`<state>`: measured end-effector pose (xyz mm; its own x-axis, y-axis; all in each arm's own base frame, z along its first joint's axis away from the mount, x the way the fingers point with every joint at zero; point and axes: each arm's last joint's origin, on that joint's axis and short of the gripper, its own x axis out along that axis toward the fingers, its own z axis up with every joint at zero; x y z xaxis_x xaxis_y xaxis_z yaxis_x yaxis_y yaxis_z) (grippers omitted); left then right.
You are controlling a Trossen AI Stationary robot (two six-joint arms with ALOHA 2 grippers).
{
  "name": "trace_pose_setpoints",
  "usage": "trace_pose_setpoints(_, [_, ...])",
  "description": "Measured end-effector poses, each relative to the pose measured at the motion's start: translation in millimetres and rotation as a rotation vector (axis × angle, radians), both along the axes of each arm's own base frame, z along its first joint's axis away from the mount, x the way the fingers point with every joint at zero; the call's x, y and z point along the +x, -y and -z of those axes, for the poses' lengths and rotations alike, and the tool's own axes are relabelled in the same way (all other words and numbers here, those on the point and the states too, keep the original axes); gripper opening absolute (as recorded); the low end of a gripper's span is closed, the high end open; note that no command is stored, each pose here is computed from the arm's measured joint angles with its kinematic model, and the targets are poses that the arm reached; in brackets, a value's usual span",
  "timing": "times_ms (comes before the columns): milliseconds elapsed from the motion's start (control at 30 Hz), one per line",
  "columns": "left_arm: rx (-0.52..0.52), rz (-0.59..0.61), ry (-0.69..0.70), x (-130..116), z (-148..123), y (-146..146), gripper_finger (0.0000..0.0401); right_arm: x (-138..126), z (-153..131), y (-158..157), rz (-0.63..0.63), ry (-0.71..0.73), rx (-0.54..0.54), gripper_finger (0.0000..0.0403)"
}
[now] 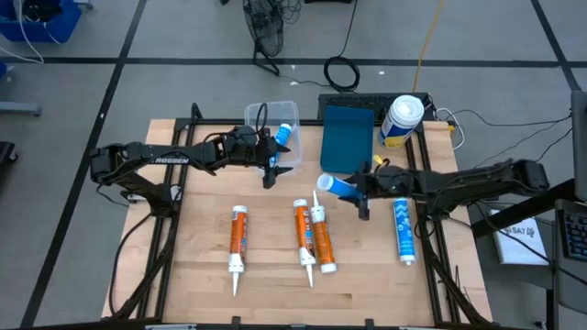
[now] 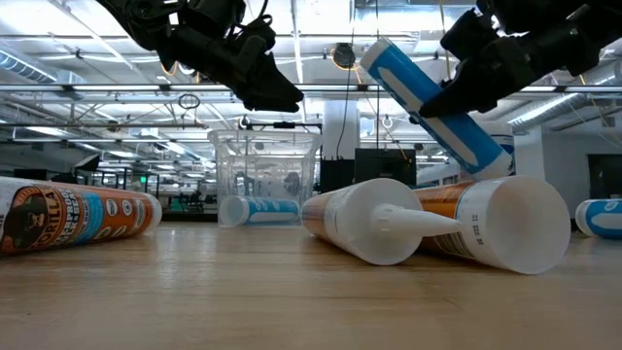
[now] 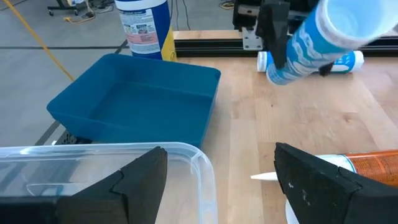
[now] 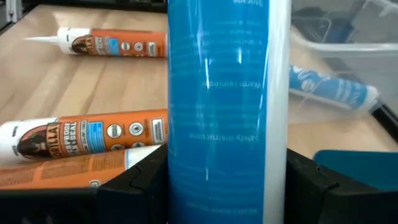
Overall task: Pick & place silicon tubes, Sealant and Lysol wipes
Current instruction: Put the left blue sealant into the transparent bin
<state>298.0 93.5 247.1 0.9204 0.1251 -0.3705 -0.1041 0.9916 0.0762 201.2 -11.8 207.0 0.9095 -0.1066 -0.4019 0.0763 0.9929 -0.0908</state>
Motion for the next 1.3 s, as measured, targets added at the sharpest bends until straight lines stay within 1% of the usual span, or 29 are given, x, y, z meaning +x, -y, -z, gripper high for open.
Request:
trace_pose_setpoints(133, [0.003, -0.024, -0.002, 0, 0, -1, 0.0294, -4, -7, 3, -0.026, 0.037, -0.008, 0.0205])
trace_pose_setpoints(367, [-0.002, -0.027, -0.002, 0, 0, -1, 0.0294, -13, -19, 6, -0.079, 0.106, -0.027, 0.0205])
trace_pose_setpoints(633, [-0.001, -0.027, -0.001, 0, 0, -1, 0.0294, -21, -28, 8, -0.096, 0.152, -0.061, 0.0205])
trace_pose_setpoints(800, [-0.017, -0.033, 0.004, 0, 0, -1, 0.0294, -23, -30, 13, -0.073, 0.163, -0.087, 0.0205])
trace_pose_setpoints(900, [-0.021, -0.035, 0.006, 0, 0, -1, 0.0294, -26, -32, 16, -0.055, 0.178, -0.091, 0.0205])
trace_pose_setpoints(1133, [-0.042, -0.042, 0.009, 0, 0, -1, 0.0294, -33, -41, 18, -0.092, 0.240, -0.087, 0.0205])
trace_pose_setpoints(1300, [-0.041, -0.041, 0.010, 0, 0, 0, 0.0294, -39, -47, 18, -0.086, 0.278, -0.097, 0.0206])
